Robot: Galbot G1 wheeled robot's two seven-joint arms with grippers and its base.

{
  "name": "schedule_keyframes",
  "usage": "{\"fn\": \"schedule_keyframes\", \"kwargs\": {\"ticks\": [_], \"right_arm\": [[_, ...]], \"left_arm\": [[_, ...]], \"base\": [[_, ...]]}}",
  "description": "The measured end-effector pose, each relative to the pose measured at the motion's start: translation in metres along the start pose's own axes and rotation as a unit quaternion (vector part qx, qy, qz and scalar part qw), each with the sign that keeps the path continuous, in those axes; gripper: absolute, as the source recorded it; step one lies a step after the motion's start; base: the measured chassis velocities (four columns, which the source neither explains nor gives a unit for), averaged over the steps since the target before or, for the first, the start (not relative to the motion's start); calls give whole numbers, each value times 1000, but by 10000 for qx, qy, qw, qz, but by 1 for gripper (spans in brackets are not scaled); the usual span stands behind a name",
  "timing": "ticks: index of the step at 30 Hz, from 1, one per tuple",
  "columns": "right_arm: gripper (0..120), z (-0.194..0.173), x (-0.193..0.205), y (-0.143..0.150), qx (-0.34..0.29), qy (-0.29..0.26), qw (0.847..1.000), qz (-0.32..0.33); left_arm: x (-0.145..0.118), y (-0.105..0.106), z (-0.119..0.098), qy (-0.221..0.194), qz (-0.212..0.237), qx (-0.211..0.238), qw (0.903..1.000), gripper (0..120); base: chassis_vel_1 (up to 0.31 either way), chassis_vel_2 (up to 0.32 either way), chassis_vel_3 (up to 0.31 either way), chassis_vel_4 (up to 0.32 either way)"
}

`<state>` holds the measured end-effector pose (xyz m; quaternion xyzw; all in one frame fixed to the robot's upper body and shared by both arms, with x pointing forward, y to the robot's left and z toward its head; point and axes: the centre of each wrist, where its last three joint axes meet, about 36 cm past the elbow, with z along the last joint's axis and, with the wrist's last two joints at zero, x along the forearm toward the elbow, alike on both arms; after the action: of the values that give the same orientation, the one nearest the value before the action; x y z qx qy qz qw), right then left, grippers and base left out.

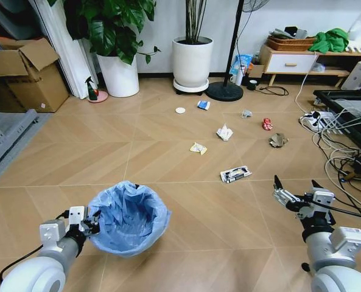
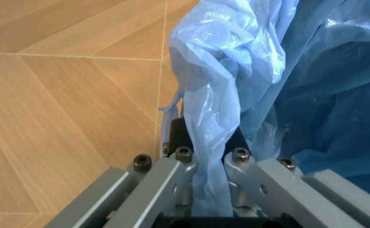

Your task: Pick up the trash bin and place the garbage on the floor into it.

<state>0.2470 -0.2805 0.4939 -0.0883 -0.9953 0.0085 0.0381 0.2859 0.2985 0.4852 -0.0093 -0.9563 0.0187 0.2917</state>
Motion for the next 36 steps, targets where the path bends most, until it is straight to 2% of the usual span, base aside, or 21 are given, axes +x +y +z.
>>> {"fn": "schedule_keyframes", "kwargs": {"ticks": [11, 36], "right_arm": [[100, 2, 0, -1, 24, -15, 10000, 28], [100, 6, -1, 0, 66, -5, 10000, 34]], "left_arm": [[1, -3, 0, -22, 63, -60, 10000, 0], [2, -5, 1, -18, 83, -53, 10000, 0]], "base": [[-87, 81, 75, -83], [-232, 235, 239, -231]]}}
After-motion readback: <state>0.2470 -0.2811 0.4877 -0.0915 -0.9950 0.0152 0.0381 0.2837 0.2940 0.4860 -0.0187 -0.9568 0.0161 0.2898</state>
